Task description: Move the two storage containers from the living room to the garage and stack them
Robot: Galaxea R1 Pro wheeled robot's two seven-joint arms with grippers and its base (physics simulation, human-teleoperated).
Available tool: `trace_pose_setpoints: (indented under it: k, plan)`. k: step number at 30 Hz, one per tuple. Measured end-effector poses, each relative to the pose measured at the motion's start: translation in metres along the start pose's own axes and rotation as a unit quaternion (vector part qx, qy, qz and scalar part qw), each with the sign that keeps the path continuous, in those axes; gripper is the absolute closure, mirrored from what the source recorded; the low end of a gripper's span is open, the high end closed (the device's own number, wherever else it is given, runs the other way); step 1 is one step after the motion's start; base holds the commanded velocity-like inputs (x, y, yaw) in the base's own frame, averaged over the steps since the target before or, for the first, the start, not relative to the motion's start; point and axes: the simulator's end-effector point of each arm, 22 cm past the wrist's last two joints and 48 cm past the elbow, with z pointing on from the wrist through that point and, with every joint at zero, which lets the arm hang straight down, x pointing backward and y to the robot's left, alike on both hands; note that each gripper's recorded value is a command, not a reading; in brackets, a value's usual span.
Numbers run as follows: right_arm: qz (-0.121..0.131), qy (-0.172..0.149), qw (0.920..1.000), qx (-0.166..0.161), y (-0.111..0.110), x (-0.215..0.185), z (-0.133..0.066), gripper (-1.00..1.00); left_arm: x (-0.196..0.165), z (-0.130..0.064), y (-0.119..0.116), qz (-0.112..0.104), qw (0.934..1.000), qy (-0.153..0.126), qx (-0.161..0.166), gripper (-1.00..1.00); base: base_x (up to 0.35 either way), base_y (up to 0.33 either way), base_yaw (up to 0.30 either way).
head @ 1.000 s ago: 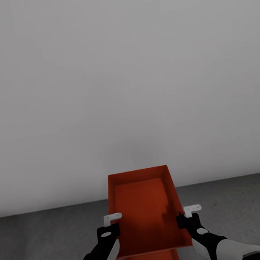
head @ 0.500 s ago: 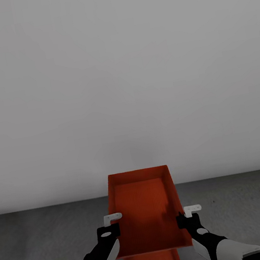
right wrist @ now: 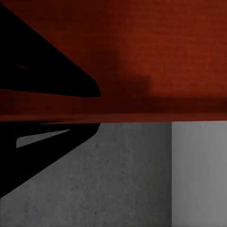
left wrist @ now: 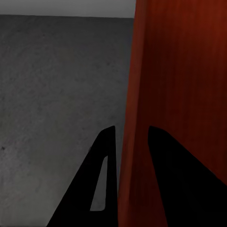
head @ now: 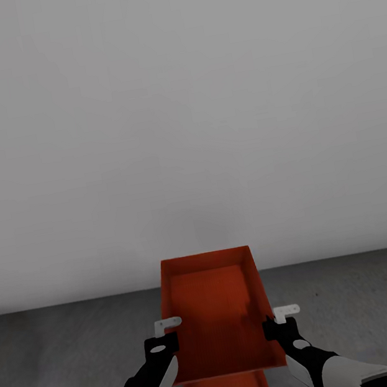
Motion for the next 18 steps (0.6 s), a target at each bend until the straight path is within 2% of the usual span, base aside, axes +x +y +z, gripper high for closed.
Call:
trace_pose_setpoints:
  k: [18]
  plan:
    - [0.001, 0.014, 0.9999, 0.000, 0.000, 0.016, 0.004, 1.00, 0.014, 0.007, -0.001, 0.003, 0.9999, 0.014, -0.001, 1.00, 0.000, 0.000, 0.000]
